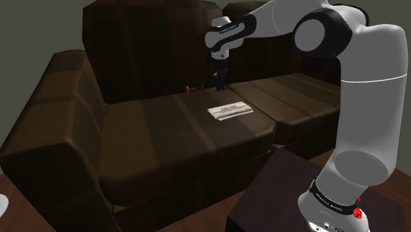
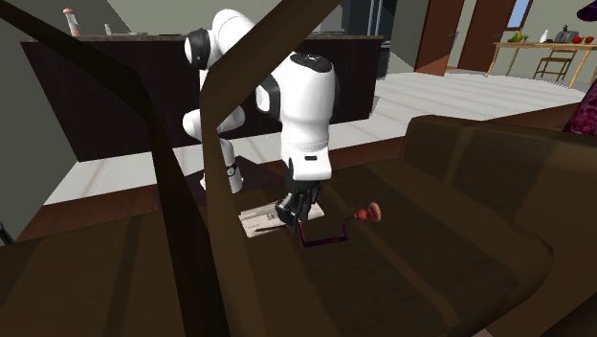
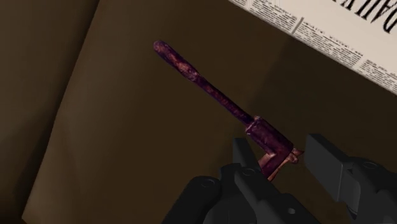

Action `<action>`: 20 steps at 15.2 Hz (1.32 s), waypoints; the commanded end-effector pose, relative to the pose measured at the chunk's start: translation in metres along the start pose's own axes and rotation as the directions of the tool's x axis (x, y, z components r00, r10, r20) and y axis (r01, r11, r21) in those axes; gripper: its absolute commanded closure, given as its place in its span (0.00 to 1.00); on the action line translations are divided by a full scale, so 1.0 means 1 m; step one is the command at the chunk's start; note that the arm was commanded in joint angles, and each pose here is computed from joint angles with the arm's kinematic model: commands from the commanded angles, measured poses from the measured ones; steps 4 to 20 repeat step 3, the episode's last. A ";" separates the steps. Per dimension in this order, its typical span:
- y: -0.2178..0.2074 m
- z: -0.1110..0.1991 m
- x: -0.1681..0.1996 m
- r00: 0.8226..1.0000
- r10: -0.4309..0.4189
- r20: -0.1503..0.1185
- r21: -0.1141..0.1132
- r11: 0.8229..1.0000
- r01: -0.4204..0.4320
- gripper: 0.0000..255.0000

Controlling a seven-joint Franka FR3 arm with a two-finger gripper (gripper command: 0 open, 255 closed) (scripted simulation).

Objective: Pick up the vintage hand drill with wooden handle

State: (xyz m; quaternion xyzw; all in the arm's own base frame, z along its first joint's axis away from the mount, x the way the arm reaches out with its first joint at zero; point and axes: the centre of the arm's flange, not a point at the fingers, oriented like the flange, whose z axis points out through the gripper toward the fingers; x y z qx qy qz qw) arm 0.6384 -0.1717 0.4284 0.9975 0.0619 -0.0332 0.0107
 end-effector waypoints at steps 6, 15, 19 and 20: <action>0.000 -0.012 -0.001 1.000 0.000 0.000 0.000 1.000 0.000 1.00; 0.000 -0.012 -0.001 1.000 0.000 0.000 0.000 1.000 0.000 1.00; 0.000 -0.012 -0.001 1.000 0.000 0.000 0.000 1.000 0.000 1.00; 0.000 -0.012 -0.001 1.000 0.000 0.000 0.000 1.000 0.000 1.00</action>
